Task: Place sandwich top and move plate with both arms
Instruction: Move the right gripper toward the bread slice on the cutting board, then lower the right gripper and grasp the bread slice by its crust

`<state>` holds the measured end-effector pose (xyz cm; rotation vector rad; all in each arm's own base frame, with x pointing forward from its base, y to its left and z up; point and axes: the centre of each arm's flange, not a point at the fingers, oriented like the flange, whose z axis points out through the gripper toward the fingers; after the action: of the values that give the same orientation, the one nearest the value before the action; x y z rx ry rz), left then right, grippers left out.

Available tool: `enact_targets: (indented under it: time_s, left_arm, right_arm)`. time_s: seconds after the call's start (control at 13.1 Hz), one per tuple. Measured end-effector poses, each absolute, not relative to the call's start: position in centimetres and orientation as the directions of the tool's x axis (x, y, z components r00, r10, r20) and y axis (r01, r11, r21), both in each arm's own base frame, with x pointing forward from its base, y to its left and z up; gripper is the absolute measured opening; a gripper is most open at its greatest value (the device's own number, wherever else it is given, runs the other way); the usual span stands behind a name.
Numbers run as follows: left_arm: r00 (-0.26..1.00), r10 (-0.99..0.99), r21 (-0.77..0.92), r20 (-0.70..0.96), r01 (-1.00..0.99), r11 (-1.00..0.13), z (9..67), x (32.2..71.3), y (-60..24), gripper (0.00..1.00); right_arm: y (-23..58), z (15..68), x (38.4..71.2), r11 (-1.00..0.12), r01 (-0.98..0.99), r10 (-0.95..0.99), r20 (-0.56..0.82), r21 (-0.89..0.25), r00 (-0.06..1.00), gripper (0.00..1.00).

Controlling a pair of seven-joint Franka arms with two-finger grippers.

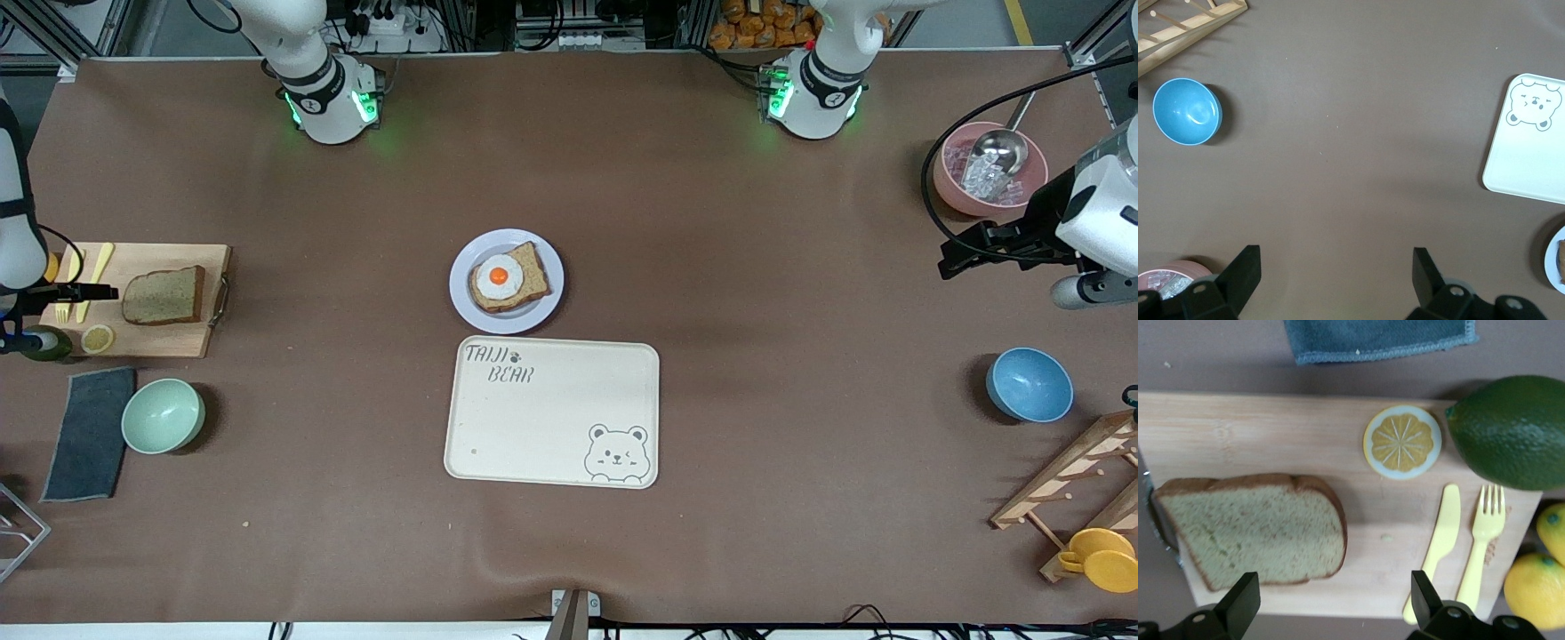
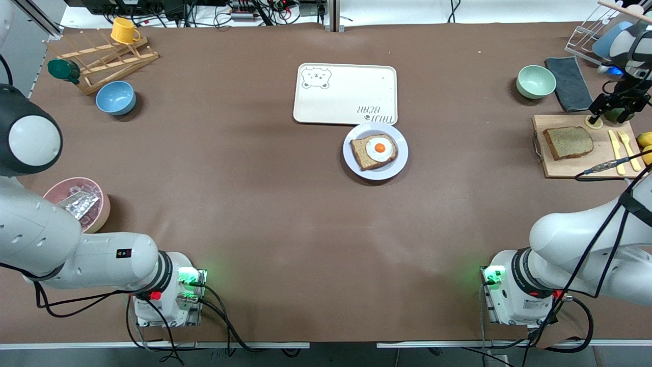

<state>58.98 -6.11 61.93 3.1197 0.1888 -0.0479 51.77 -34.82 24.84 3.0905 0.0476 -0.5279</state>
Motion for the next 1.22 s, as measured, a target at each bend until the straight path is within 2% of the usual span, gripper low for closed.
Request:
enact_targets:
  time_s: [0.38,1.22]
  left_arm:
    - [0.992,0.12,0.014,-0.032,0.121,-0.993,61.9,59.0,-6.1,1.0]
    - [0.992,0.12,0.014,-0.032,0.12,-0.993,61.9,59.0,-6.1,1.0]
  right_arm:
    - [-35.5,21.9,48.6,-0.999,0.001,0.013,-0.298,-0.038,0.954,1.0]
    - [-35.3,20.5,48.1,-0.997,-0.035,-0.015,-0.261,-0.073,0.965,1.0]
